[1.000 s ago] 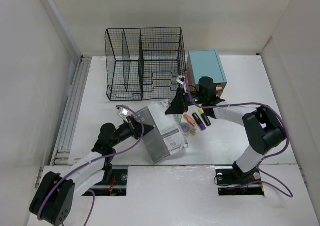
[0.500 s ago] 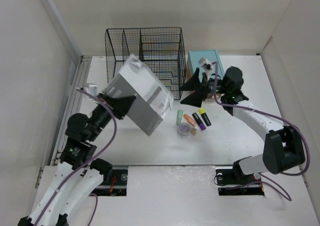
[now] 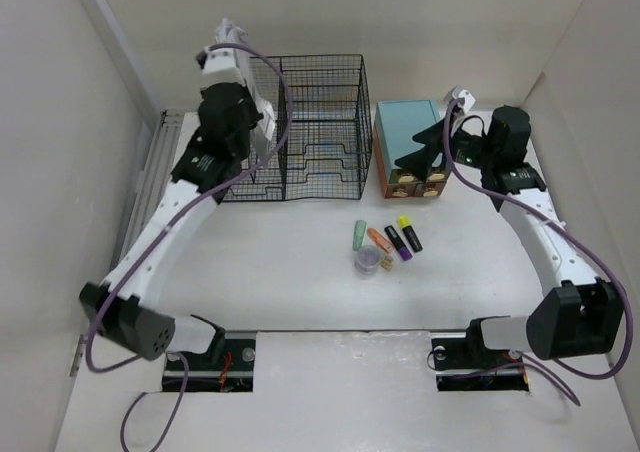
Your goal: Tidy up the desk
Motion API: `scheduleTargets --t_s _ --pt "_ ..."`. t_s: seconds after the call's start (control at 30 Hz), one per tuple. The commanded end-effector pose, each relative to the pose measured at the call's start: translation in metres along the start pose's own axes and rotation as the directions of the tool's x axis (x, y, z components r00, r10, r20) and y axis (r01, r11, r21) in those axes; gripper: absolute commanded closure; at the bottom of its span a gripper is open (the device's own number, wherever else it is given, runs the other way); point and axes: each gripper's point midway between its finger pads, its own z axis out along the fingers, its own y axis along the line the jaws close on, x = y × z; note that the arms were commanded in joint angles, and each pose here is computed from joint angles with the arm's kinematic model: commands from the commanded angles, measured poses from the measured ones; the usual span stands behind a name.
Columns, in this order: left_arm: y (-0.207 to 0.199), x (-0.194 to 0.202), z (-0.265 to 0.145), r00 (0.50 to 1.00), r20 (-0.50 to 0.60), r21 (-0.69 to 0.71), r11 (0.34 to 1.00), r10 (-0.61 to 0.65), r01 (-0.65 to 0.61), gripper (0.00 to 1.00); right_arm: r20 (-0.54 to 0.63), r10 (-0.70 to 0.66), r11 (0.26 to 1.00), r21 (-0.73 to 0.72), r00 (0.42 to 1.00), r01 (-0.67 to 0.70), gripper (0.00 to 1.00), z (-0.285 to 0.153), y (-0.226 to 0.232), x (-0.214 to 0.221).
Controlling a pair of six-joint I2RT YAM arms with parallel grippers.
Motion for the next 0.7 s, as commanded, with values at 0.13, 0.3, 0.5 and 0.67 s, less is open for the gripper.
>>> scheduleTargets --t_s 0.13,0.3,0.5,0.67 --pt "0.011 -0.047 0.038 0.966 0.164 -0.186 0.968 0.198 -0.166 1.00 -0.005 -0.055 0.994 0.097 0.998 0.055 0.00 -0.023 -0.020 -0.008" --pt "-0.006 -0.017 0.067 0.957 0.138 -0.137 0.961 0.257 -0.239 1.00 -0.002 -0.053 0.993 0.105 0.999 0.053 0.00 -0.027 -0.025 -0.008" --pt "-0.006 0.010 0.094 0.968 0.127 -0.069 0.975 0.218 -0.211 1.00 -0.004 -0.053 0.995 0.085 0.999 0.054 0.00 -0.028 -0.025 -0.006" --pt "-0.014 0.004 0.094 0.977 0.180 0.043 0.991 0.117 -0.126 1.00 -0.017 -0.029 0.996 0.084 0.999 0.030 0.00 -0.027 -0.030 0.003"
